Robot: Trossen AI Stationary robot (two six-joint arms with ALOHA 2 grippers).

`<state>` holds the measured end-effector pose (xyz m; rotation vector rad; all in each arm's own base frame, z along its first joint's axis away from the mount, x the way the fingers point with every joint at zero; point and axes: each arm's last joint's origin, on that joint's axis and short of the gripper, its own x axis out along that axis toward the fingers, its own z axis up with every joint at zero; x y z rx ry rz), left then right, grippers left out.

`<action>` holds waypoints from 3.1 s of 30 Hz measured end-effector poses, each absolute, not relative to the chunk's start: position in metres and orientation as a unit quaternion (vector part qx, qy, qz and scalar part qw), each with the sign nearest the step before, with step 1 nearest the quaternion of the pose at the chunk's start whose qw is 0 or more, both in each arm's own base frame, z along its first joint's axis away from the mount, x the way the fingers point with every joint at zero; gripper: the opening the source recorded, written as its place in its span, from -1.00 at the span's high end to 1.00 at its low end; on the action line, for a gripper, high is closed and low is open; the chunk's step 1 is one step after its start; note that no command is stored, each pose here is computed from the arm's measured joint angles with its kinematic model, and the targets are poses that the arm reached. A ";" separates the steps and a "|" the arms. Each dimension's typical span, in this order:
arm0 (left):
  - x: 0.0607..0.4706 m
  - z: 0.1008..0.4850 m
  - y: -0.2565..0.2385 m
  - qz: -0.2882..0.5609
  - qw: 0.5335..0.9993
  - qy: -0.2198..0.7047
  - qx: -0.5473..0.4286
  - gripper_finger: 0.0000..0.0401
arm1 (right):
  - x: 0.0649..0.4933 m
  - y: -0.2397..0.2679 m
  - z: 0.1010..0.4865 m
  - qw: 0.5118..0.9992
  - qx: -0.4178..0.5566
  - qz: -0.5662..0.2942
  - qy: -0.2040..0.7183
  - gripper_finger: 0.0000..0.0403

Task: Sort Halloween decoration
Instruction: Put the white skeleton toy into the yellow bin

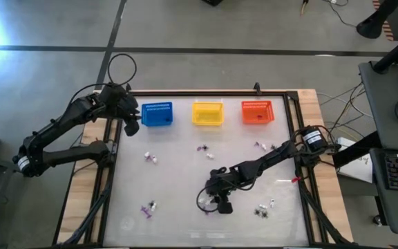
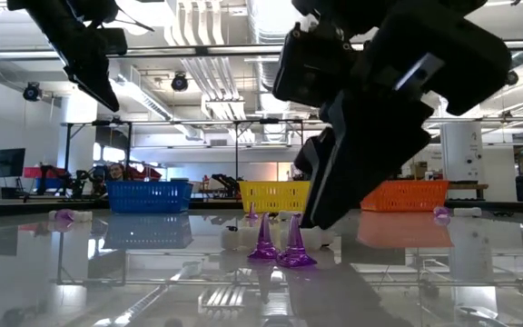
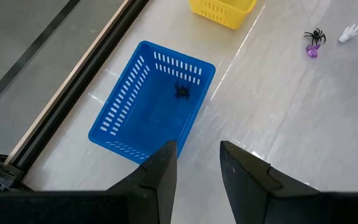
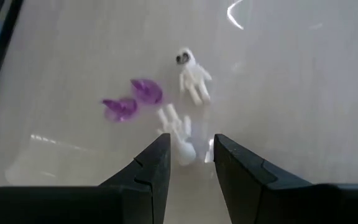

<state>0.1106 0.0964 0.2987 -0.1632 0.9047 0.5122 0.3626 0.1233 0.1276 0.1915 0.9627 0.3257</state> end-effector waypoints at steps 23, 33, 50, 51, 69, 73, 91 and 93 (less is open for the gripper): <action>0.111 0.299 0.097 0.245 0.865 0.431 -0.077 0.48 | 0.360 0.123 0.125 0.863 0.102 0.159 0.469 0.68; 0.111 0.299 0.097 0.245 0.865 0.431 -0.077 0.48 | 0.360 0.123 0.125 0.858 0.138 0.141 0.474 0.95; 0.111 0.299 0.097 0.249 0.864 0.430 -0.086 0.48 | 0.369 0.122 0.160 0.860 0.144 0.140 0.470 0.96; 0.111 0.299 0.096 0.249 0.864 0.430 -0.086 0.48 | 0.369 0.121 0.162 0.859 0.142 0.132 0.473 0.96; 0.108 0.297 0.095 0.240 0.858 0.447 -0.085 0.48 | 0.382 0.094 0.190 0.852 0.168 0.038 0.495 0.95; 0.108 0.297 0.094 0.238 0.858 0.448 -0.082 0.48 | 0.382 0.098 0.184 0.837 0.183 0.068 0.510 0.87; 0.108 0.296 0.094 0.243 0.857 0.445 -0.090 0.48 | 0.384 0.107 0.161 0.843 0.032 0.133 0.521 0.27; 0.108 0.297 0.095 0.243 0.857 0.445 -0.092 0.48 | 0.383 0.107 0.160 0.842 0.020 0.140 0.520 0.26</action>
